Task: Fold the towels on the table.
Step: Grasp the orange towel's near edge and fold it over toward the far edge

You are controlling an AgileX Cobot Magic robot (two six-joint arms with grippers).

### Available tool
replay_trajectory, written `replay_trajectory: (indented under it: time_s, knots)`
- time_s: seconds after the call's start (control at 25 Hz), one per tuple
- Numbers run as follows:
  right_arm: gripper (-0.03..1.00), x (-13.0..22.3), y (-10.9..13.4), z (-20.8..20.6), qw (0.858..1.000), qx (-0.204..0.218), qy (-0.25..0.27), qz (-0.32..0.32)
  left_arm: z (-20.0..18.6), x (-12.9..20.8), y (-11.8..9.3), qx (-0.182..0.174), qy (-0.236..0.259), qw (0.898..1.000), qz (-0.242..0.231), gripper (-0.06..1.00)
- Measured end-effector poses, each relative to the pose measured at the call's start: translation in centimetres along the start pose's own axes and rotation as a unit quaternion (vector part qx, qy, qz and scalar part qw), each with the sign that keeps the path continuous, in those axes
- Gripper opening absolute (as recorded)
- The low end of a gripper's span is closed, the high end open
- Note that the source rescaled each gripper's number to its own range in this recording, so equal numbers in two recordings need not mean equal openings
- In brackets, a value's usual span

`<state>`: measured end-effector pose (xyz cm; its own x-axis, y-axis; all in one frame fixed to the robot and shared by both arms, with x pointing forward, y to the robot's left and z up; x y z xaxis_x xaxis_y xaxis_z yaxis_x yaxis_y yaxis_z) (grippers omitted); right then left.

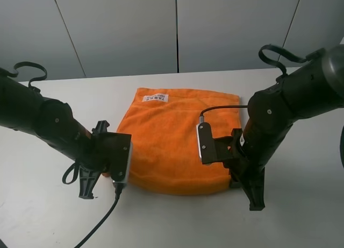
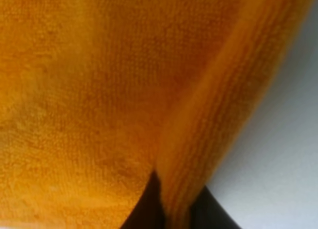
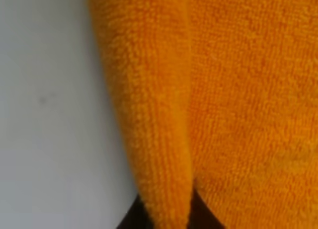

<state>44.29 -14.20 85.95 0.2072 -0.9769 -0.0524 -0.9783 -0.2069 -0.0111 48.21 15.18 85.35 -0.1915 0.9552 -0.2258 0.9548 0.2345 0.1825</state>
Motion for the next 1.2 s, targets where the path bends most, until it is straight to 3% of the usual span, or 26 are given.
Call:
replay_trajectory:
  time_s: [0.08,0.28,0.4,0.84,1.0,1.2]
  knots:
    - [0.00,0.0,0.2,-1.3,1.000,0.010,-0.007,0.003,-0.8,0.1,-0.2,0.001,-0.002,1.000,-0.004,0.00]
    - [0.00,0.0,0.0,-5.4,0.996,0.088,-0.026,-0.015,-5.4,-1.0,0.8,-0.062,-0.062,0.996,-0.004,0.00]
    - [0.00,0.3,0.0,-6.5,0.993,0.115,-0.021,-0.022,-6.9,-1.3,1.0,-0.081,-0.081,0.993,-0.003,0.00]
    - [0.00,1.0,-2.2,-9.7,0.982,0.187,0.031,0.015,-7.5,-1.6,1.3,-0.097,-0.100,0.989,-0.041,0.00]
    - [0.00,1.0,-3.3,-11.0,0.975,0.216,0.052,0.005,-8.4,-2.0,2.1,-0.134,-0.132,0.980,-0.058,0.00]
    - [0.00,1.4,-3.9,-11.7,0.968,0.238,0.085,-0.013,-9.5,-1.8,4.2,-0.165,-0.155,0.967,-0.120,0.00]
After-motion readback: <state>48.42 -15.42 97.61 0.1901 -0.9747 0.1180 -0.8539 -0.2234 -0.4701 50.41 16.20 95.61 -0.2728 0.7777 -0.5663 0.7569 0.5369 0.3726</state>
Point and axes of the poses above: a point on each arm's last joint axis where the gripper is mounted, z pointing out along that axis toward the gripper, y along the wrist's bending axis when the last joint is at zero, x = y × z, the point moved 1 cm from there along z, pointing out along that axis toward the gripper, and after that the axes turned 14 degrees about -z, right-handed, at the moved point
